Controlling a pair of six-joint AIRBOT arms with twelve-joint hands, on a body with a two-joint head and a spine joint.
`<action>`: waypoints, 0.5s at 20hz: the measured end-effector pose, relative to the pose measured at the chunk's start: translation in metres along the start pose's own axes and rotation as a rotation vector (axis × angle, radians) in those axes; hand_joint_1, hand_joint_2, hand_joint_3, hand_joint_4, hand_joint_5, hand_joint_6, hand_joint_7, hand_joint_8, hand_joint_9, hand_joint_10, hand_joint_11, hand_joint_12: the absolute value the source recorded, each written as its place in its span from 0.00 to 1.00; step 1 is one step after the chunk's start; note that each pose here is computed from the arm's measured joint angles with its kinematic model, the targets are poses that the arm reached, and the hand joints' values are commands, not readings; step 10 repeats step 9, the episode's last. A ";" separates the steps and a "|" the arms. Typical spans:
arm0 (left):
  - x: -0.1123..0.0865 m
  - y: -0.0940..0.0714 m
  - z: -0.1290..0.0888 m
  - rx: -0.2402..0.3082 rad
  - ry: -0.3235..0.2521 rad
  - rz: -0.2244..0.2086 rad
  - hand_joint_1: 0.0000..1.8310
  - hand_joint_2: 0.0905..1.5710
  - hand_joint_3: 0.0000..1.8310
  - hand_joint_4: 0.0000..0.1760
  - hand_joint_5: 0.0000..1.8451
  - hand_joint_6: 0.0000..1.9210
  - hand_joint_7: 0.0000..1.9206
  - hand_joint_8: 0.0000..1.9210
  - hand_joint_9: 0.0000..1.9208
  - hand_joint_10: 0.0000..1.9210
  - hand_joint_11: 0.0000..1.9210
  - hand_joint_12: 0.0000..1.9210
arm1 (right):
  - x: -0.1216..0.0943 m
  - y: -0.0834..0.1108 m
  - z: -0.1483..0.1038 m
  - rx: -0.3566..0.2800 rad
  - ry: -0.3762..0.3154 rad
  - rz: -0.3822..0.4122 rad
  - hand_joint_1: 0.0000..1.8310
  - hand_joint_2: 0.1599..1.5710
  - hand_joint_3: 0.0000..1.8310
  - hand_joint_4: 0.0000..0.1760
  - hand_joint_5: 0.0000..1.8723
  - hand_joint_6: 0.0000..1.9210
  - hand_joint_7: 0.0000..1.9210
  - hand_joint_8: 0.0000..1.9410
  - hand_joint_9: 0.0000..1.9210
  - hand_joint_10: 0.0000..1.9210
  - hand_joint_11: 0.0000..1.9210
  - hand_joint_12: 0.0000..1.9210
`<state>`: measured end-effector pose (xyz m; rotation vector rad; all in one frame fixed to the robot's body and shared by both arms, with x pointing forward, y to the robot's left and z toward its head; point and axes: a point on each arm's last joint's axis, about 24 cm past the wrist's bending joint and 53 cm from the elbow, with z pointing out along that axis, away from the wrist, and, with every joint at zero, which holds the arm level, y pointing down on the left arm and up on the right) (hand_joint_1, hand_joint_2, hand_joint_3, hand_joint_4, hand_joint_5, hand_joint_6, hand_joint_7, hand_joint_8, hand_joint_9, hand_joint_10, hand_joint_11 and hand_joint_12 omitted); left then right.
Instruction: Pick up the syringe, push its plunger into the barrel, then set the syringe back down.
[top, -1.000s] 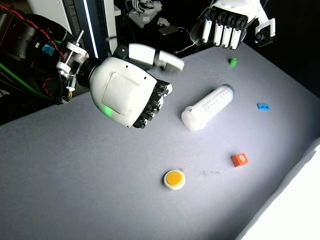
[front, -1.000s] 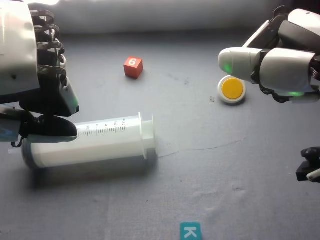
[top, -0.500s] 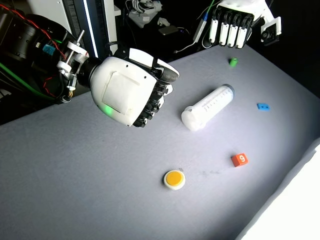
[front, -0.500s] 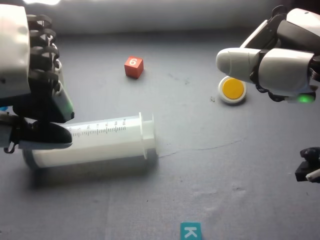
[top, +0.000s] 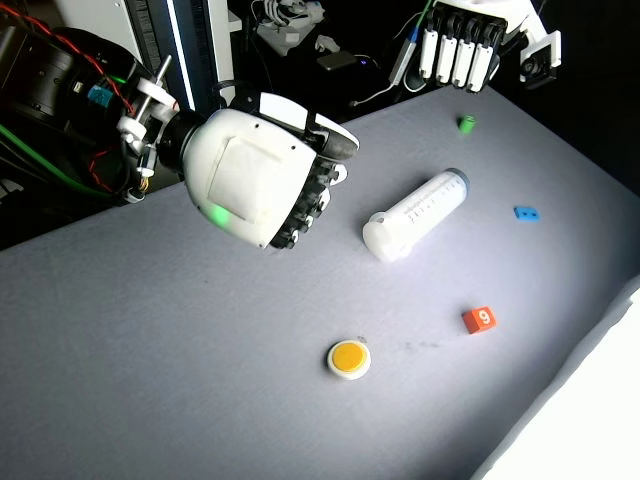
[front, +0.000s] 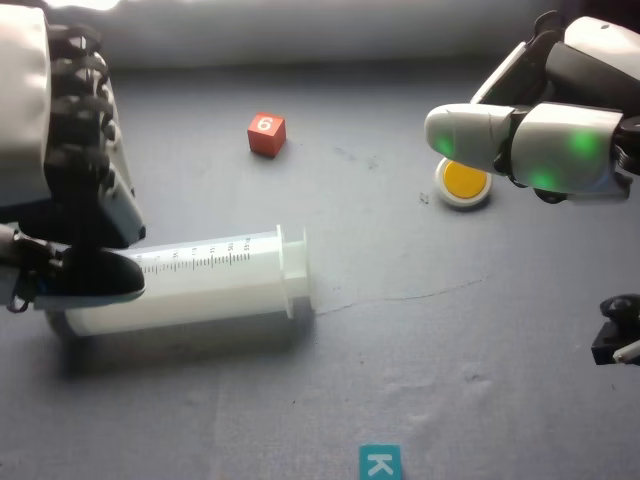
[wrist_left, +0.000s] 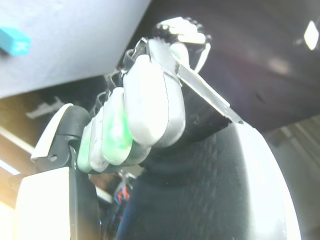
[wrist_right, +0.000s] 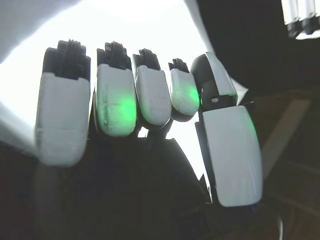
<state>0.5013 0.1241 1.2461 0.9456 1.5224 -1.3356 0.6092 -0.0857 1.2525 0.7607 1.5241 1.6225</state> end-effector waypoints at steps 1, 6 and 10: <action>0.000 0.001 0.000 -0.003 0.000 0.000 0.62 0.76 0.22 0.99 0.90 1.00 0.89 1.00 0.91 1.00 0.91 1.00 | 0.001 0.001 0.000 -0.005 0.006 -0.011 0.64 0.86 0.00 0.77 0.80 1.00 0.83 1.00 0.88 1.00 0.96 1.00; -0.002 0.003 -0.001 -0.012 -0.001 0.011 0.54 0.81 0.19 1.00 0.87 1.00 0.86 1.00 0.88 1.00 0.91 1.00 | 0.021 0.016 -0.004 -0.087 0.116 -0.192 0.64 0.85 0.00 0.26 0.80 1.00 0.83 1.00 0.88 1.00 0.96 1.00; -0.001 0.001 -0.001 -0.001 0.005 0.012 0.55 0.80 0.17 1.00 0.86 1.00 0.86 1.00 0.87 1.00 0.91 1.00 | 0.017 0.007 -0.003 -0.079 0.141 -0.291 0.63 0.85 0.00 0.13 0.80 1.00 0.83 1.00 0.88 1.00 0.95 1.00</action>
